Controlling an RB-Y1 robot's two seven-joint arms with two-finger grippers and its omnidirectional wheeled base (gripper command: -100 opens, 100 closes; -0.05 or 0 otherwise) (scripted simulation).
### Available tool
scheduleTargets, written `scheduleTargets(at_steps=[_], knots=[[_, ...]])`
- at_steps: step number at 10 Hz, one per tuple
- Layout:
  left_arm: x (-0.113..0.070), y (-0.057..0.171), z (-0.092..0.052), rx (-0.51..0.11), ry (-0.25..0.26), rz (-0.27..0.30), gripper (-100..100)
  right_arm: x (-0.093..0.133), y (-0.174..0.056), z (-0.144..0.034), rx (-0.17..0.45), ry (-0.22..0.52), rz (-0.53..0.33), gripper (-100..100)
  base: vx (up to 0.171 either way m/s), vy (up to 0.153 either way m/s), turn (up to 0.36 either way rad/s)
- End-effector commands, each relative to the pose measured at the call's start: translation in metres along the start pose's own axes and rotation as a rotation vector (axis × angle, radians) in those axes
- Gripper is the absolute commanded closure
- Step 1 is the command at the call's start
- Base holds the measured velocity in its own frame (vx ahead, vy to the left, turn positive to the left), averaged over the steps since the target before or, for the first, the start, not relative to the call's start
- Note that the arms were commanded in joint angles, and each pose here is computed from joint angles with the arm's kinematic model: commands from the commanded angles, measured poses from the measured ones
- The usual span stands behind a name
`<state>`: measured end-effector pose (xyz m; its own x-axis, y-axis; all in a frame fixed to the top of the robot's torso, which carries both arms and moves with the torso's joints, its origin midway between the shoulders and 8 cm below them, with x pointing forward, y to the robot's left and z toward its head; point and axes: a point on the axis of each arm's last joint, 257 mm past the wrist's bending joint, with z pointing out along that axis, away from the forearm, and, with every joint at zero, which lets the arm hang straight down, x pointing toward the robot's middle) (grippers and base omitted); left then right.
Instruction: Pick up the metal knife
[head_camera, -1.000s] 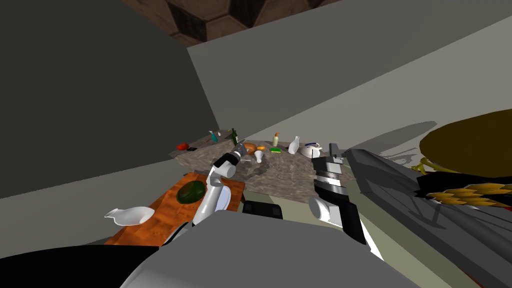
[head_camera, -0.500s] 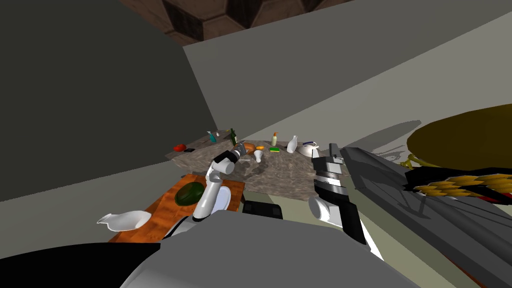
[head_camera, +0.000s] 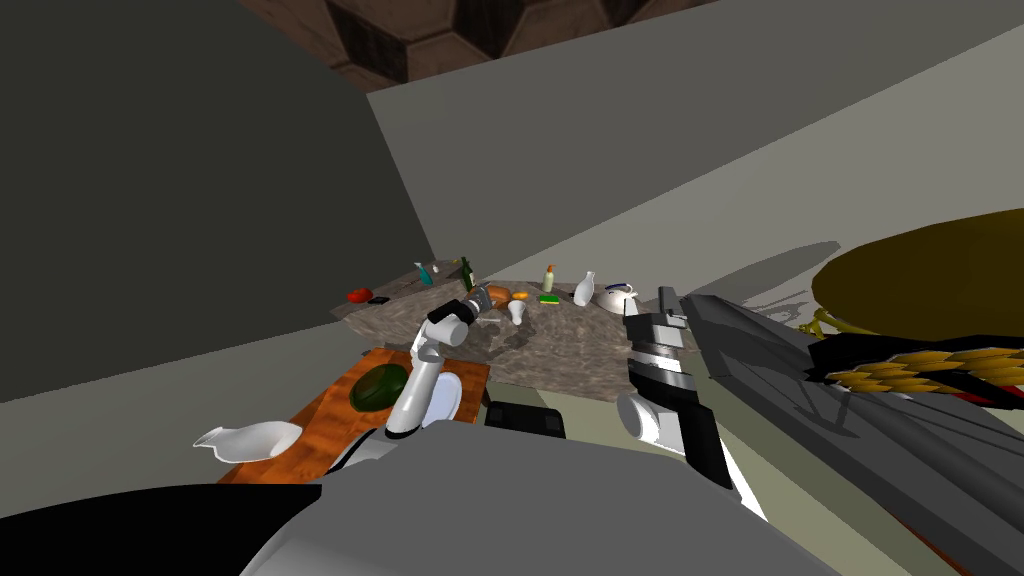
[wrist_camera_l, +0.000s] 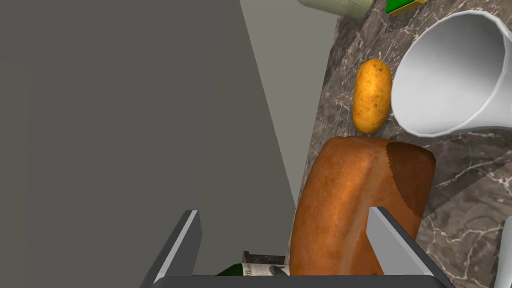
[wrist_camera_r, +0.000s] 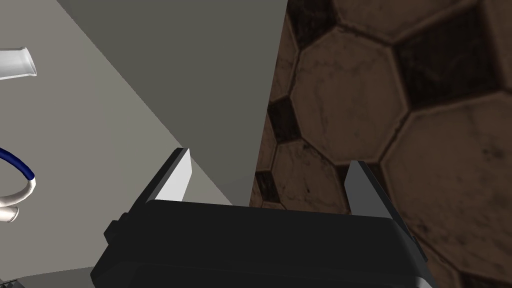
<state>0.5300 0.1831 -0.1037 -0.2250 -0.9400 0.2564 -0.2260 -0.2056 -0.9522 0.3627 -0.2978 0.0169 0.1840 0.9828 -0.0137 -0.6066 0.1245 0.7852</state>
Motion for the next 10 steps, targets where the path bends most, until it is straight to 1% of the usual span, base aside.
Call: scheduleTargets(at_steps=[1, 5, 6, 10], knots=[[0.000, 0.000, 0.000, 0.000, 0.000, 0.000, -100, 0.000, 0.000, 0.000, 0.000, 0.000, 0.000, 0, -0.011, 0.011, -0.035], [0.000, 0.000, 0.000, 0.000, 0.000, 0.000, -100, 0.000, 0.000, 0.000, 0.000, 0.000, 0.000, 0, 0.002, -0.002, 0.005], [-0.011, 0.009, 0.001, -0.038, -0.027, -0.015, -100, 0.000, 0.000, 0.000, 0.000, 0.000, 0.000, 0, -0.017, 0.018, -0.058], [-0.036, 0.030, 0.001, -0.127, -0.088, -0.050, -100, 0.000, 0.000, 0.000, 0.000, 0.000, 0.000, 0, -0.015, 0.015, -0.050]])
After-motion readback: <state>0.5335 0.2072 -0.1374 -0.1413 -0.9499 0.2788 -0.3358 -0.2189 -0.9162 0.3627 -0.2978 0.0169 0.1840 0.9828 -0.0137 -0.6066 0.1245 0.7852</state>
